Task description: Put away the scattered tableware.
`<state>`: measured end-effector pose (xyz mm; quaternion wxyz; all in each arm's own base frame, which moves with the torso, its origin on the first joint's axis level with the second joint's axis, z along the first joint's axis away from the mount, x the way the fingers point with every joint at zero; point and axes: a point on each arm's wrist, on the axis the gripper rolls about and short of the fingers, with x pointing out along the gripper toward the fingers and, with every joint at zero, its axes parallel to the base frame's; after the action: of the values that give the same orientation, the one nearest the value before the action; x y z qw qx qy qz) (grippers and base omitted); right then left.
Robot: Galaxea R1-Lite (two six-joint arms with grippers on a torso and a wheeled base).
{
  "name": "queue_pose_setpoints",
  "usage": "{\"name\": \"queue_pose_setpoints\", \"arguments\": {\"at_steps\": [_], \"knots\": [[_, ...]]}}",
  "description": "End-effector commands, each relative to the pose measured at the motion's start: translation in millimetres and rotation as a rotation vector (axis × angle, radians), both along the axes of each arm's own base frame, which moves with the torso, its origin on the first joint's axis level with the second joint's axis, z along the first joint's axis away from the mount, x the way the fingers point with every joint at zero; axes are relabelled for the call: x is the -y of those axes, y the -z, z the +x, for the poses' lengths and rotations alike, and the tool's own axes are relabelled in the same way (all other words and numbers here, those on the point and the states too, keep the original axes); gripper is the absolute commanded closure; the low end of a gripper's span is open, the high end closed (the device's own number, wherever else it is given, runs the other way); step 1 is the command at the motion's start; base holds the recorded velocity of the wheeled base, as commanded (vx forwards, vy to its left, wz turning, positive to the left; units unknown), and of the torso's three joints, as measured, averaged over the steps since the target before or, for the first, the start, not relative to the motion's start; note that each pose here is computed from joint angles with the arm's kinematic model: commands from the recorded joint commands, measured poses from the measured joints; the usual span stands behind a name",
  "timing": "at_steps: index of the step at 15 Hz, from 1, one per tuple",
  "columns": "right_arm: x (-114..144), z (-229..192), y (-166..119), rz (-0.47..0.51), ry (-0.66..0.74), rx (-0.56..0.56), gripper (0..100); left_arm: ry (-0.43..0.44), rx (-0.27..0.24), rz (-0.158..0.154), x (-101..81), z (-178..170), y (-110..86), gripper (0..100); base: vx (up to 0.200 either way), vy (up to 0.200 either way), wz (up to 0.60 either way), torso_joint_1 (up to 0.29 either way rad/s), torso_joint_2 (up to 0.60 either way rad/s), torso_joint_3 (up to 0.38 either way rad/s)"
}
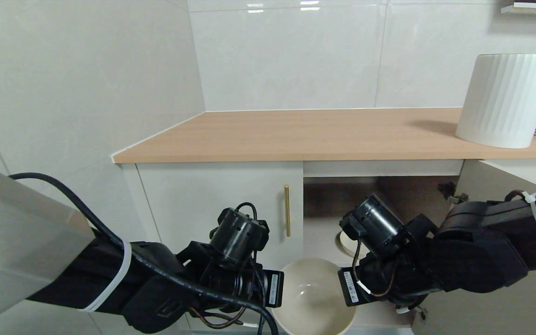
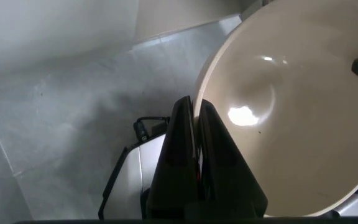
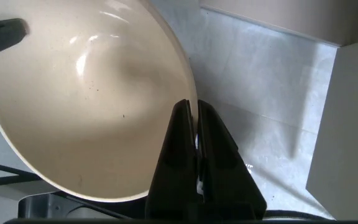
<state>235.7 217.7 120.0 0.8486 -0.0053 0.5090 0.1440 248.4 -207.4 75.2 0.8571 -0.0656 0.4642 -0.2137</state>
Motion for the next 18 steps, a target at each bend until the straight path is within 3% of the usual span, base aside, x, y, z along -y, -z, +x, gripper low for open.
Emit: {"name": "queue_pose_setpoints", "arguments": {"at_steps": [1,3,4,9,13,16,18], "knots": [[0.4,0.3,1.7,-0.009,0.002,-0.006,100,-0.004,0.0,0.003,-0.2,0.3,0.0,100,0.0,0.0,0.0,0.0,0.0,0.0],[0.1,0.0,1.7,-0.009,0.001,-0.006,100,-0.004,0.003,0.001,-0.6,-0.2,-1.1,100,0.0,0.0,0.0,0.0,0.0,0.0],[0.1,-0.1,2.6,-0.011,0.001,-0.008,100,-0.004,0.005,-0.001,-0.6,-0.2,-1.7,0,0.0,0.0,0.0,0.0,0.0,0.0],[-0.4,1.3,6.5,-0.022,0.002,-0.015,100,-0.009,0.004,-0.005,0.1,0.7,-1.7,0,0.0,0.0,0.0,0.0,0.0,0.0],[6.8,28.6,30.9,-0.048,0.116,0.041,100,-0.011,0.011,-0.01,-0.9,0.3,-4.5,0,0.0,0.0,0.0,0.0,0.0,0.0],[34.7,66.7,54.1,0.077,0.291,0.184,100,-0.017,0.018,-0.012,-2.0,0.6,-6.4,0,0.0,0.0,0.0,0.0,0.0,0.0],[54.1,87.2,67.4,0.074,0.37,0.203,100,-0.028,0.032,-0.009,-3.4,0.2,-9.6,0,0.0,0.0,0.0,0.0,0.0,0.0]]}}
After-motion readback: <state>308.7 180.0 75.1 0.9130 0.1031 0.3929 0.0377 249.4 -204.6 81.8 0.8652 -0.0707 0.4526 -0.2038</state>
